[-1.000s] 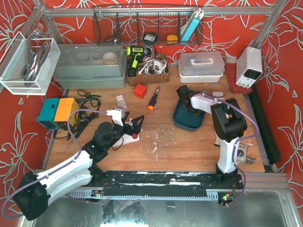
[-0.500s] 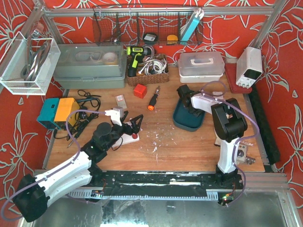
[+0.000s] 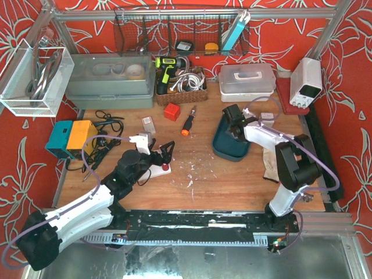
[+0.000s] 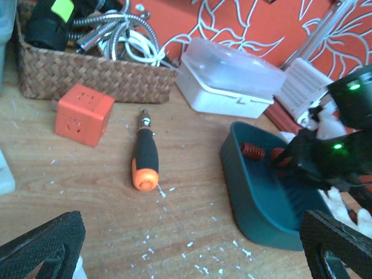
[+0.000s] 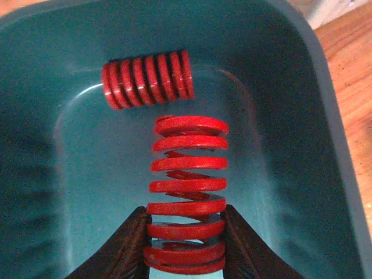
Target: Install the large spring
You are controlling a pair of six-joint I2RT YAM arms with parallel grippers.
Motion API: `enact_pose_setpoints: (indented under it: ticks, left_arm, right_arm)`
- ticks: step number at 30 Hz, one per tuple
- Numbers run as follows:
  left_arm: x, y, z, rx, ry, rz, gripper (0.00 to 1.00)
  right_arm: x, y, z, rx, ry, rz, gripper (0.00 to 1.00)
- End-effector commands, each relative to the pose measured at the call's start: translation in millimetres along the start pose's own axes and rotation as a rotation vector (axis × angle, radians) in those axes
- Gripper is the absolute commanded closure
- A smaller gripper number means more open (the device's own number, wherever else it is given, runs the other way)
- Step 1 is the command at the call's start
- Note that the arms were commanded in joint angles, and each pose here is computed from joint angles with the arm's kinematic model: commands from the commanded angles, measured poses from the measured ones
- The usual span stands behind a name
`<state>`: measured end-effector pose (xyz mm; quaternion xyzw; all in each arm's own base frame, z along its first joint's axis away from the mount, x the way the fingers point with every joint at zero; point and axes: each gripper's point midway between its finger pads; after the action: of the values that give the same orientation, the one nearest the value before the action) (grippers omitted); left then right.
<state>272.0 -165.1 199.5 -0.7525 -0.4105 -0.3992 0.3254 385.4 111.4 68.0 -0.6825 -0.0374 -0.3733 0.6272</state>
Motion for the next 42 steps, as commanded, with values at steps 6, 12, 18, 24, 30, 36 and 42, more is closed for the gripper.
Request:
enact_pose_setpoints:
  ticks: [6, 12, 18, 24, 30, 36, 42]
  left_arm:
    - [-5.4, 10.7, 4.8, 0.045, -0.015, 0.032, 0.00]
    - [-5.4, 12.3, -4.6, -0.014, -0.020, 0.026, 0.08]
    - [-3.5, 13.5, -31.7, -0.117, -0.092, 0.104, 0.23]
    - [2.8, 20.1, -54.2, -0.164, -0.177, 0.194, 0.31]
    - [19.4, 23.1, -89.4, -0.276, -0.220, 0.268, 0.40]
    - [12.7, 34.7, -105.3, -0.322, -0.272, 0.386, 0.37]
    - [-1.4, 36.5, -116.6, -0.380, -0.341, 0.482, 0.44]
  right_arm:
    - [11.0, -65.9, 15.5, 0.187, -0.281, -0.179, 0.92]
    - [-1.4, -114.8, 41.6, 0.385, -0.524, -0.352, 0.93]
    - [-27.0, -158.5, 69.2, 0.617, -0.636, -0.468, 0.94]
    - [-48.5, -191.5, 88.7, 0.842, -0.674, -0.552, 0.96]
    - [-79.2, -218.5, 103.5, 0.970, -0.803, -0.635, 0.97]
    - [-103.7, -238.4, 111.7, 1.037, -0.911, -0.716, 0.98]
    - [-113.0, -249.6, 114.2, 1.061, -0.934, -0.762, 0.98]
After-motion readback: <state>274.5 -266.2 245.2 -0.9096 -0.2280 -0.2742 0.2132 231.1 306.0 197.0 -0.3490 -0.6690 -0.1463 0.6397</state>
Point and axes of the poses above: each gripper's point midway between its finger pads, its own y axis out along the fingers, its own z axis along the line the jaws close on, x = y × z, and after that the axes turned 2 degrees about -y, right-handed
